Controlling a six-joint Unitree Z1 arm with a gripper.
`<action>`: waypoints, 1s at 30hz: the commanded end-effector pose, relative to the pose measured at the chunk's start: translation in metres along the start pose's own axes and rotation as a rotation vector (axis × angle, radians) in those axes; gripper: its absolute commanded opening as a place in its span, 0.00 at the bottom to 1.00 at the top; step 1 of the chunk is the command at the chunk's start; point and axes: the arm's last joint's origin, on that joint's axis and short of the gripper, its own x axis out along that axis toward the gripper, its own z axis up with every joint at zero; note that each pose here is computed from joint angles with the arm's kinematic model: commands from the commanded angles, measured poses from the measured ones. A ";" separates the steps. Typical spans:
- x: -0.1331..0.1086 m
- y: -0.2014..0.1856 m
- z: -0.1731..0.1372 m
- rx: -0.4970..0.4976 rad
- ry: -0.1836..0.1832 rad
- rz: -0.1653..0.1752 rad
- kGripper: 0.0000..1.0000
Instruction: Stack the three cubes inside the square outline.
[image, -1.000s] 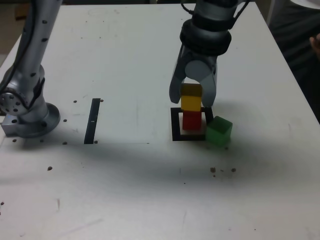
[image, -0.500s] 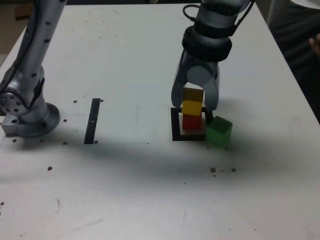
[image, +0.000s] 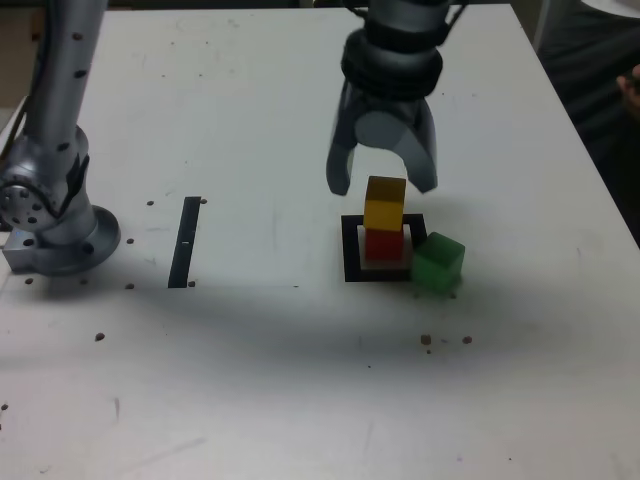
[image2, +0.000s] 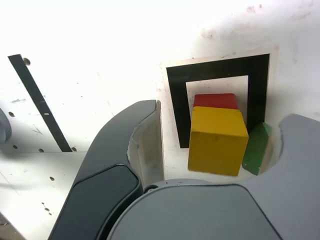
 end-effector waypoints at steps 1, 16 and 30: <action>-0.007 -0.002 -0.005 0.002 -0.022 0.015 0.99; -0.048 -0.039 -0.009 -0.005 -0.134 0.079 0.99; -0.037 -0.064 0.017 -0.273 -0.090 -0.008 0.99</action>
